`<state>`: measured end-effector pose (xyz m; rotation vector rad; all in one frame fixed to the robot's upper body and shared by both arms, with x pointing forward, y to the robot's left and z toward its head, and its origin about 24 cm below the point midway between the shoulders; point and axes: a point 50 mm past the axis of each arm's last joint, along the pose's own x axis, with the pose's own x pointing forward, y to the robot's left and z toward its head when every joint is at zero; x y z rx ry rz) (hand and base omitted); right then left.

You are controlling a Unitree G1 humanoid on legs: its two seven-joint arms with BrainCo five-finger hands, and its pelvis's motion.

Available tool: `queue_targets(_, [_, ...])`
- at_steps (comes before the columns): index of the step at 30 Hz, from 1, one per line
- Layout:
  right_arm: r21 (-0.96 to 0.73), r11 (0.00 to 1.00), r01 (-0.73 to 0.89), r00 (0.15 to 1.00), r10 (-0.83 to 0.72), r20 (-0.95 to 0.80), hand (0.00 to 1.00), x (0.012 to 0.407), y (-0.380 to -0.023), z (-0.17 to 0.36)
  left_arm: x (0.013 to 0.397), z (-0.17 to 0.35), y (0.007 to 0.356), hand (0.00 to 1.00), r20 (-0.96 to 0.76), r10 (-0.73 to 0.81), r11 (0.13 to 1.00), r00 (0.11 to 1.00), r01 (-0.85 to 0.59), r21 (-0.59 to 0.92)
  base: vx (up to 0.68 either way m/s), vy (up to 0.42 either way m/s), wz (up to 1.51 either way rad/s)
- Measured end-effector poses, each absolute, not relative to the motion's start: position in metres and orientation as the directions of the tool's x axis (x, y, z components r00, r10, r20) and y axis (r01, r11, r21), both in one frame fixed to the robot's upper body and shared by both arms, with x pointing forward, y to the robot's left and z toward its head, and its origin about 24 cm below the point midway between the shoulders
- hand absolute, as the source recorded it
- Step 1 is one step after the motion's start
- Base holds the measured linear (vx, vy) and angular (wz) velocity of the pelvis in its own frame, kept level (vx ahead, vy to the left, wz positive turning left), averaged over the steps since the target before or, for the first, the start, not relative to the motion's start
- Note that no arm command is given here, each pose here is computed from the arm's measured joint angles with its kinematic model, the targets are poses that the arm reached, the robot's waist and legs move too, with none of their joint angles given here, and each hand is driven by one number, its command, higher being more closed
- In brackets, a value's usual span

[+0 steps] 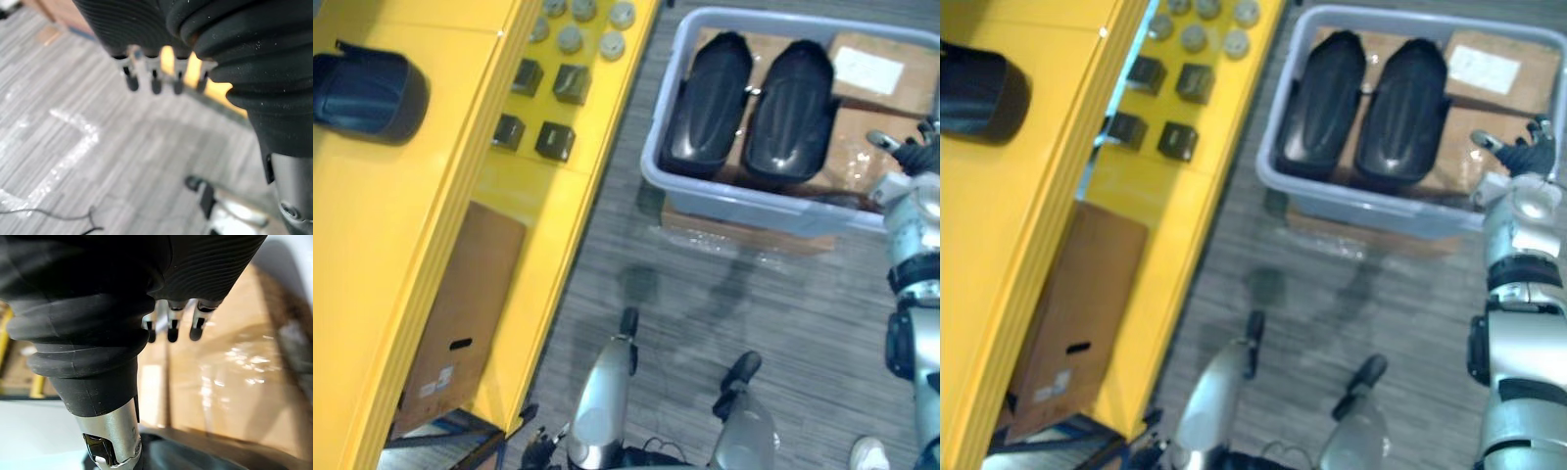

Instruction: Walk over and take plastic housings, then place them on the shelf

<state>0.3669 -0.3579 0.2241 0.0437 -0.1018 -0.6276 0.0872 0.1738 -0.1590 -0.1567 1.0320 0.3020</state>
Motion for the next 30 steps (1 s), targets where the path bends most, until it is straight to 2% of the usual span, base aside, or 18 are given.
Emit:
queue_targets(4, [0.063,0.752,0.656,0.747,-0.659,0.09,0.0,0.357,-0.375,0.244,0.09,-0.16,0.166,0.0,-0.865,0.146,0.946,0.479,-0.324,-0.02,-0.05,0.041,0.08])
queue_targets(8, [0.033,0.737,0.676,0.732,-0.676,0.085,0.0,0.357,-0.376,0.248,0.088,-0.161,0.16,0.0,-0.874,0.118,0.95,0.472,-0.309,-0.039,0.0,0.003,0.01])
queue_targets(15, [0.019,0.644,0.765,0.635,-0.758,0.147,0.0,0.347,-0.387,0.263,0.09,-0.161,0.15,0.0,-0.87,0.068,0.955,0.489,-0.283,-0.085,0.0,0.002,0.01])
queue_targets(24, [-0.038,0.606,0.795,0.604,-0.784,0.14,0.0,0.34,-0.396,0.271,0.094,-0.161,0.142,0.0,-0.865,0.022,0.954,0.501,-0.27,-0.132,0.0,0.012,0.01])
queue_targets(30, [-0.115,0.545,0.83,0.557,-0.819,0.136,0.0,0.325,-0.413,0.28,0.097,-0.16,0.136,0.0,-0.858,-0.008,0.953,0.513,-0.257,-0.163,0.04,0.001,0.04])
